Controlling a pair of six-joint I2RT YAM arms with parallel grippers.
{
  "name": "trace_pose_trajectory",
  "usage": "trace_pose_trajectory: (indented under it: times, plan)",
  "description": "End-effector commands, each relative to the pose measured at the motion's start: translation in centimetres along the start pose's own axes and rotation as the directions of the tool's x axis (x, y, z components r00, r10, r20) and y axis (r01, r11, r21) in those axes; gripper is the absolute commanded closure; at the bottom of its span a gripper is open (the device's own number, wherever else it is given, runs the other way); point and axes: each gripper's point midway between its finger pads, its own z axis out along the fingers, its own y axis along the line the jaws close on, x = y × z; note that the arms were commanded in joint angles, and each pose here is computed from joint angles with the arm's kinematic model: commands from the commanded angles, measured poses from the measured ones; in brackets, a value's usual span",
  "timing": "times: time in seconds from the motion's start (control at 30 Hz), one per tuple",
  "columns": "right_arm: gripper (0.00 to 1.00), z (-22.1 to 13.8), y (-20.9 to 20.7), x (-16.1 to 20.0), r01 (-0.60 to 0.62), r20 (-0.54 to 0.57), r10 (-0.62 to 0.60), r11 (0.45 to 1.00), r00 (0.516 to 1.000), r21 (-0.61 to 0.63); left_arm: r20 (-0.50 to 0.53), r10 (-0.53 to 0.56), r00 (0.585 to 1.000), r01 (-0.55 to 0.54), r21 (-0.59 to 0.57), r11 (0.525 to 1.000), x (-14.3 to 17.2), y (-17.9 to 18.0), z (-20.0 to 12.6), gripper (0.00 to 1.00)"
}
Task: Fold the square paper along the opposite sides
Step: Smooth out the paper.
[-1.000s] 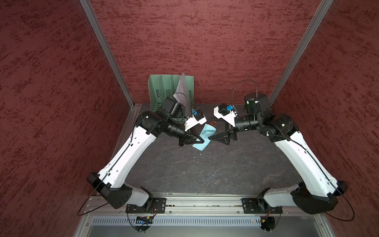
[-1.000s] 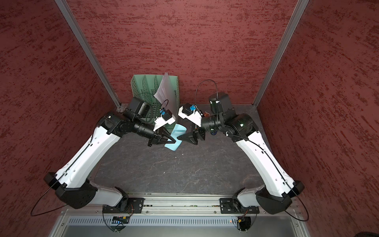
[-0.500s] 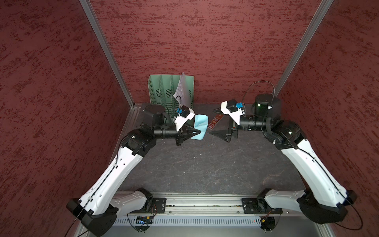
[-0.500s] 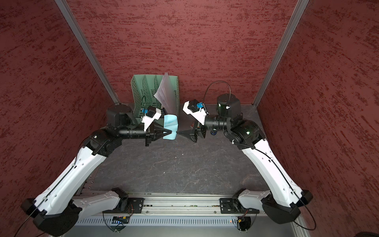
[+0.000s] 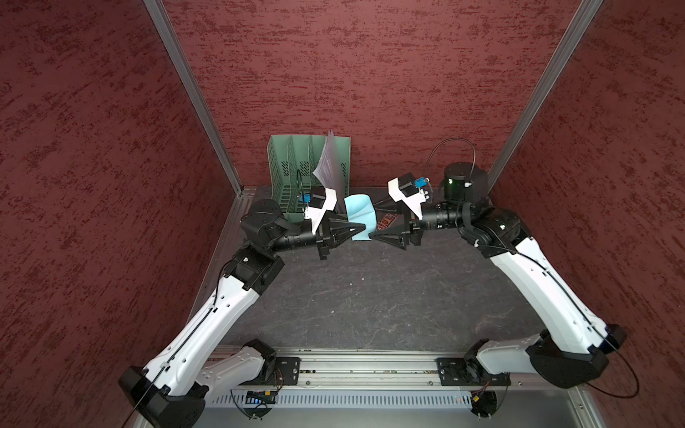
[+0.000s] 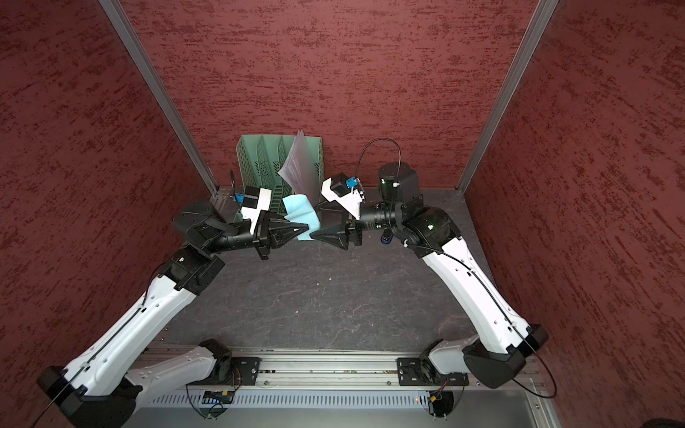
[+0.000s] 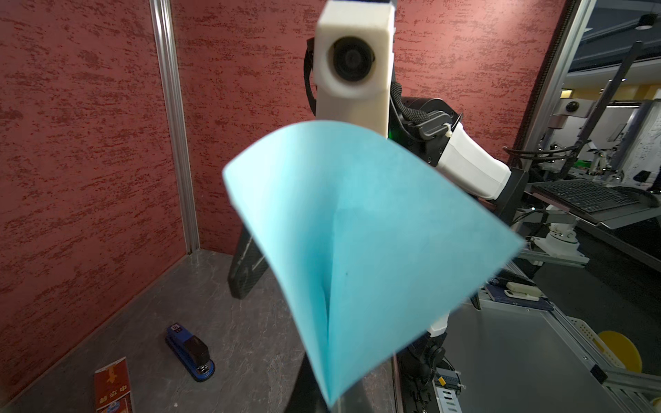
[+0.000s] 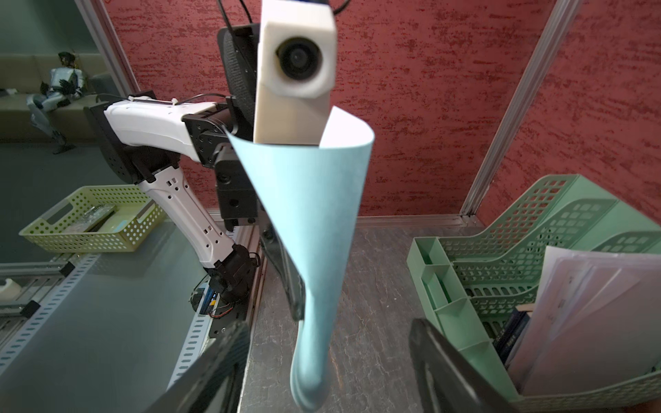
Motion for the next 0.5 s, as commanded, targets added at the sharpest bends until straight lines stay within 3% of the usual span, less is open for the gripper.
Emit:
trace_pose_trajectory:
  times: [0.0, 0.47]
  plan:
    - [0.37, -1.0, 1.4, -2.6, 0.049, 0.069, -0.046, 0.998, 0.997, -0.042, 0.013, 0.006, 1.0, -0.007, 0.063, 0.998, -0.6, -0.8, 0.1, 1.0]
    - [0.57, -0.9, 1.0, -4.0, 0.057, 0.106, -0.051, 0.997, 0.993, -0.053, -0.022, -0.025, 0.999, 0.027, 0.087, 0.996, 0.4, -0.6, 0.5, 1.0]
